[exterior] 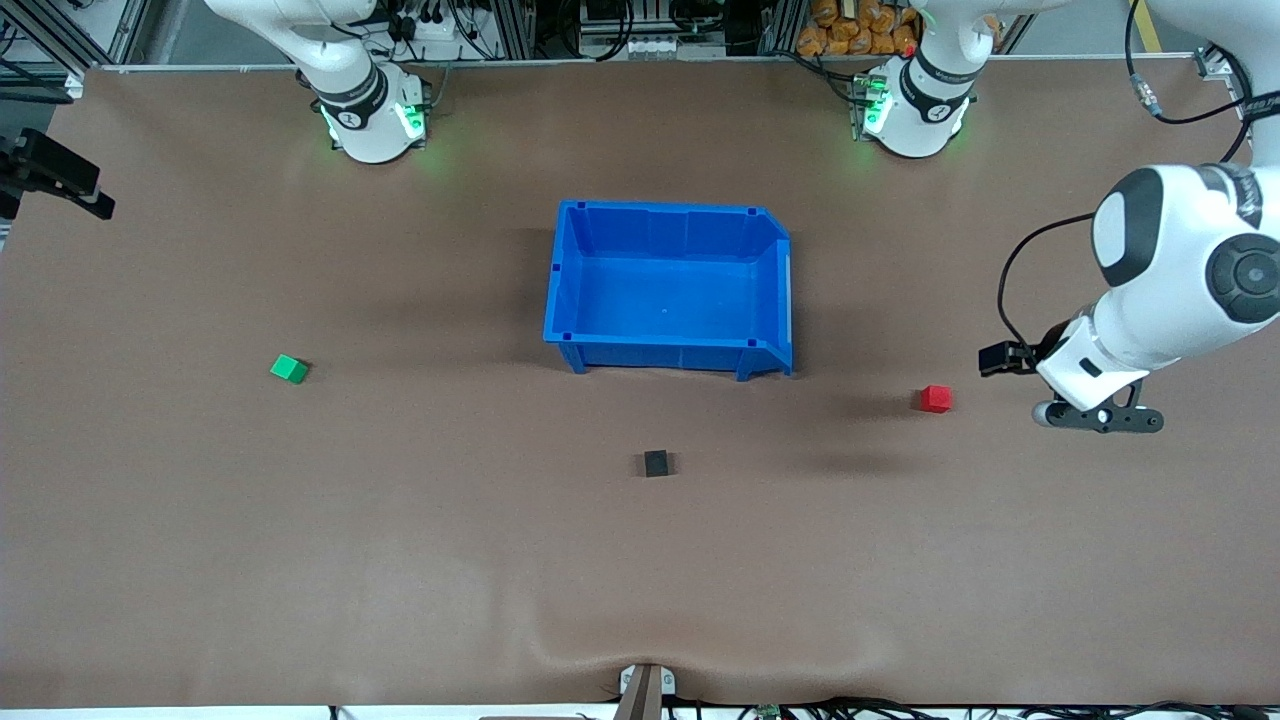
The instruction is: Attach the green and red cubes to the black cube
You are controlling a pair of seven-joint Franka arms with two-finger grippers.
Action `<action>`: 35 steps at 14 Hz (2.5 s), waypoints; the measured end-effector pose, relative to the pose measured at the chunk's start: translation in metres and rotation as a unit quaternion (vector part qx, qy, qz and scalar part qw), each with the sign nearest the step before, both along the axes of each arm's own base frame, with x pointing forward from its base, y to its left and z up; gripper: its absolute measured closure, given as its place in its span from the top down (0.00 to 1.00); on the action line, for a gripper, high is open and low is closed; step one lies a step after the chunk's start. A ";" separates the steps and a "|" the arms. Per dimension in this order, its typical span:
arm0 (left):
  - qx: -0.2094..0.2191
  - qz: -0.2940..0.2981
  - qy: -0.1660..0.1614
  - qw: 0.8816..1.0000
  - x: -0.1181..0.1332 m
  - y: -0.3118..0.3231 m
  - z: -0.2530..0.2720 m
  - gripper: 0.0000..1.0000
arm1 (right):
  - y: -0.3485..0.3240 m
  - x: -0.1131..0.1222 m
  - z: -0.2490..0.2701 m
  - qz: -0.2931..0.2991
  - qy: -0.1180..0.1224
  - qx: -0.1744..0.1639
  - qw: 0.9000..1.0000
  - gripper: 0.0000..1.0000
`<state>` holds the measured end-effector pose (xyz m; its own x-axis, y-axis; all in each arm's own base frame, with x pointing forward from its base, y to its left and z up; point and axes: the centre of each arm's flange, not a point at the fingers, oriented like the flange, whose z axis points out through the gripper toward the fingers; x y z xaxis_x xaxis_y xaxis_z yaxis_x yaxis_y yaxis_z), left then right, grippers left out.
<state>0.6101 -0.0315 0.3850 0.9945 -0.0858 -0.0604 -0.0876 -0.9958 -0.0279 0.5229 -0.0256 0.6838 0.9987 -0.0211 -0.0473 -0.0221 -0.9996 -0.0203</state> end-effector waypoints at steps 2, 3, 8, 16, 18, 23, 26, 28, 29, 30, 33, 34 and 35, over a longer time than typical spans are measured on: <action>-0.002 0.000 0.002 1.000 0.001 0.001 -0.023 1.00 | -0.001 0.006 -0.011 -0.001 0.010 0.000 1.000 1.00; -0.003 -0.001 0.004 1.000 0.001 -0.001 -0.031 1.00 | -0.001 0.010 -0.019 -0.001 0.018 0.000 1.000 1.00; -0.006 -0.004 0.002 1.000 0.003 -0.003 -0.063 1.00 | -0.004 0.041 -0.070 -0.004 0.057 0.001 0.998 1.00; -0.014 0.005 -0.005 1.000 -0.010 -0.015 -0.135 1.00 | -0.020 0.065 -0.116 -0.017 0.083 0.001 0.996 1.00; -0.014 0.002 0.006 1.000 -0.014 -0.018 -0.150 1.00 | -0.024 0.070 -0.125 -0.020 0.088 0.001 0.996 1.00; -0.017 -0.001 0.013 1.000 -0.018 -0.022 -0.182 1.00 | -0.035 0.083 -0.155 -0.029 0.101 0.001 0.994 1.00; -0.012 -0.012 0.012 1.000 -0.019 -0.026 -0.193 1.00 | -0.044 0.088 -0.169 -0.036 0.105 0.001 0.994 1.00; -0.008 -0.019 0.011 1.000 -0.019 -0.026 -0.198 1.00 | -0.051 0.092 -0.177 -0.042 0.105 0.002 0.994 1.00; -0.007 -0.022 0.010 1.000 -0.019 -0.026 -0.199 1.00 | -0.055 0.093 -0.182 -0.044 0.106 0.002 0.993 1.00; -0.005 -0.023 0.010 1.000 -0.019 -0.025 -0.200 1.00 | -0.057 0.095 -0.187 -0.046 0.107 0.002 0.993 1.00; -0.001 -0.028 0.010 1.000 -0.019 -0.025 -0.201 1.00 | -0.069 0.101 -0.212 -0.055 0.112 0.002 0.992 1.00; 0.001 -0.030 0.010 0.999 -0.019 -0.025 -0.201 0.91 | -0.075 0.103 -0.222 -0.060 0.114 0.003 0.992 1.00; 0.002 -0.032 0.010 0.999 -0.019 -0.025 -0.201 0.81 | -0.081 0.105 -0.233 -0.065 0.117 0.003 0.991 1.00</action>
<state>0.5914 -0.0562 0.1842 0.9856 -0.1489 -0.0800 -0.1516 -0.9880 -0.0289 0.6284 -0.1069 0.4511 0.9491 -0.1470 -0.2787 -0.1546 -0.9880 -0.0055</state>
